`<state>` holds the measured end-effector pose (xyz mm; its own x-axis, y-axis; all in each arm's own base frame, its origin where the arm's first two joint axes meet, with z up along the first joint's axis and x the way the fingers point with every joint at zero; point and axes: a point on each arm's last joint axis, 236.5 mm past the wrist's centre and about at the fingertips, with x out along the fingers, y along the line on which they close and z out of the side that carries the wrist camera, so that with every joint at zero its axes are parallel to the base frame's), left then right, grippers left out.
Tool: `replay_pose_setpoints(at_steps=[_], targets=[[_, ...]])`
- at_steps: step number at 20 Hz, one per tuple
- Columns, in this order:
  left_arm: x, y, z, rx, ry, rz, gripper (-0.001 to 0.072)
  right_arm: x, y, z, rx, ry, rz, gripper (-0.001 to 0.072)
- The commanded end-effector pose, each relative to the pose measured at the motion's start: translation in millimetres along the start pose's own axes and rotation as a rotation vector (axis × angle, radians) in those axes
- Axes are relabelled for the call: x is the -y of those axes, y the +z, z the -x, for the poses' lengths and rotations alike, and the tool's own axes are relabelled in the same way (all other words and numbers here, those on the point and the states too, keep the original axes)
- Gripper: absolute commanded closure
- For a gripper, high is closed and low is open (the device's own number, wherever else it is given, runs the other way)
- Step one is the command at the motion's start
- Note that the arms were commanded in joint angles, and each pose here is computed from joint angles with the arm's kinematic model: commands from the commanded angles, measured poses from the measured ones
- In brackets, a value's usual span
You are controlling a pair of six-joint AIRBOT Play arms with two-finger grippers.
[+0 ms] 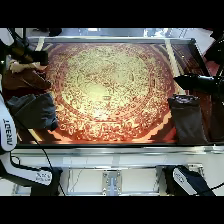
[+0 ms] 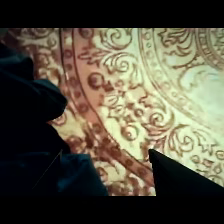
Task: Fold the shirts.
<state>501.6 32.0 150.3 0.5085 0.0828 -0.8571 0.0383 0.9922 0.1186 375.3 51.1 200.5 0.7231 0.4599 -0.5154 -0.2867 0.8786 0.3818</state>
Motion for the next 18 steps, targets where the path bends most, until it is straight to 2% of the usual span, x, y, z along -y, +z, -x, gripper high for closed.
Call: replay_pose_setpoints(at_steps=[1, 3, 4, 8, 14, 15, 16, 18], targets=[[-43, -77, -56, -0.354, 0.1, 0.105, 0.0078, -2, 2, 0, 0.006, 0.009, -0.007, 0.0691], [-38, -117, -78, -0.551, 0.082, 0.115, 0.0076, -3, 0, 0, -0.002, 0.012, -0.007, 0.0661], [-32, -127, -86, -0.6, 0.062, 0.115, 0.0076, -2, 1, 0, 0.004, 0.009, -0.007, 0.0609], [-25, -155, -103, -0.735, 0.031, 0.106, 0.0075, -2, 1, 0, 0.004, 0.009, -0.007, 0.0605], [-55, -171, -121, -0.77, 0.043, 0.167, 0.0084, -2, 2, 0, 0.007, 0.008, -0.007, 0.0606], [-60, -177, -121, -0.792, 0.043, 0.182, 0.0325, -2, 3, 0, 0.011, 0.007, -0.007, 0.0606], [-63, -180, -120, -0.799, 0.043, 0.188, 0.0698, -1, 4, 0, 0.017, 0.003, -0.007, 0.0606], [-66, -180, -121, -0.793, 0.043, 0.191, 0.0698, 1, 9, 0, 0.036, -0.005, -0.008, 0.0606]])
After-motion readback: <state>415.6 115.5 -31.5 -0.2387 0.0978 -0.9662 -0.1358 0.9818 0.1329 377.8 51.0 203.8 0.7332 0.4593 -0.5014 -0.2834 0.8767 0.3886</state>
